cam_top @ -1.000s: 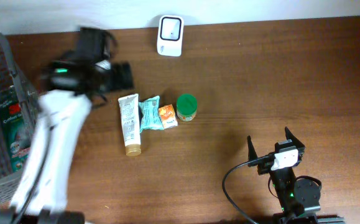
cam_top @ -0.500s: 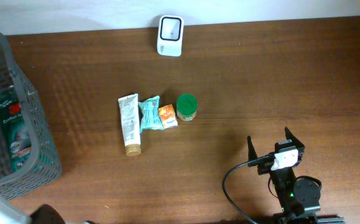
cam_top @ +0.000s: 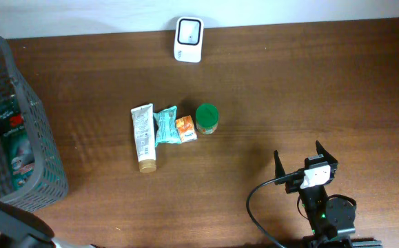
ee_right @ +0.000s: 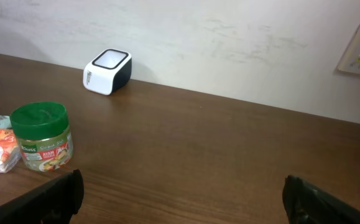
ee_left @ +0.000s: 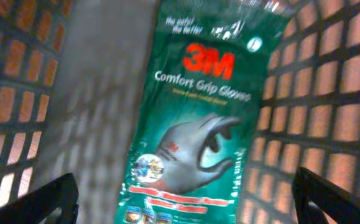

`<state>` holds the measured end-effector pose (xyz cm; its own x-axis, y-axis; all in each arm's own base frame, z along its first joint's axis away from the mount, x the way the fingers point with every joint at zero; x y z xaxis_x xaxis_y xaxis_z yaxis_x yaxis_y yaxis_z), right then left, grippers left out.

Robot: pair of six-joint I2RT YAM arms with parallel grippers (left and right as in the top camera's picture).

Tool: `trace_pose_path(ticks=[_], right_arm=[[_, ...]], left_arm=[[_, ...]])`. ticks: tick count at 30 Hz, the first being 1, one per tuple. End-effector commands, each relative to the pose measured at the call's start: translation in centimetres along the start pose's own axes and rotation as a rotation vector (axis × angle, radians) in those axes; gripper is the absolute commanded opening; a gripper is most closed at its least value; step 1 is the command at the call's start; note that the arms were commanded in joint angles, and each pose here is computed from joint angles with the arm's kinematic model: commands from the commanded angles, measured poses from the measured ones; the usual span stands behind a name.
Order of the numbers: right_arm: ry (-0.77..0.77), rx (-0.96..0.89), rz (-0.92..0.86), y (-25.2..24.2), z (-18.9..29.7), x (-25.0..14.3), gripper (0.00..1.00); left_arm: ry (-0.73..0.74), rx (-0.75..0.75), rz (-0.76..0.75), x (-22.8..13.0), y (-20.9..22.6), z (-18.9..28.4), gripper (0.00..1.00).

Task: Scan the item barcode
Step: 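Reach the left gripper into the basket and grasp the green 3M gloves packet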

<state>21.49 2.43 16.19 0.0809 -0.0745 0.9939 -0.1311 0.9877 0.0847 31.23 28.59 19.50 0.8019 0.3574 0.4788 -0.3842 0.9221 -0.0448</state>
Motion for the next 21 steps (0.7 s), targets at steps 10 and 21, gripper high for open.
trace_pose_path(ticks=[10,21], right_arm=[[0.0,-0.001,-0.015,-0.1,0.0,-0.2,0.98],[0.0,-0.001,-0.015,-0.1,0.0,-0.2,0.98]], left_arm=[[0.195,-0.107,-0.151,-4.4,1.9,-10.9,0.94],[0.273,-0.226,-0.221,-6.3,-1.7,-15.9,0.9]])
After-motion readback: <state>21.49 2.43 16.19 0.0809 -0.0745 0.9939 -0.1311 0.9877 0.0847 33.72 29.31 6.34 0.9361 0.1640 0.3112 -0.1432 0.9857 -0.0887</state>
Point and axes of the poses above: each gripper's point midway between its finger pads, its own z axis back along the fingers, its own y axis along the line the jaws close on, x = y × z, the point moved 3 cm from there along z, back along the fingers, and after that the axes turned 12 degrees about -z, right-handed, at the moved point
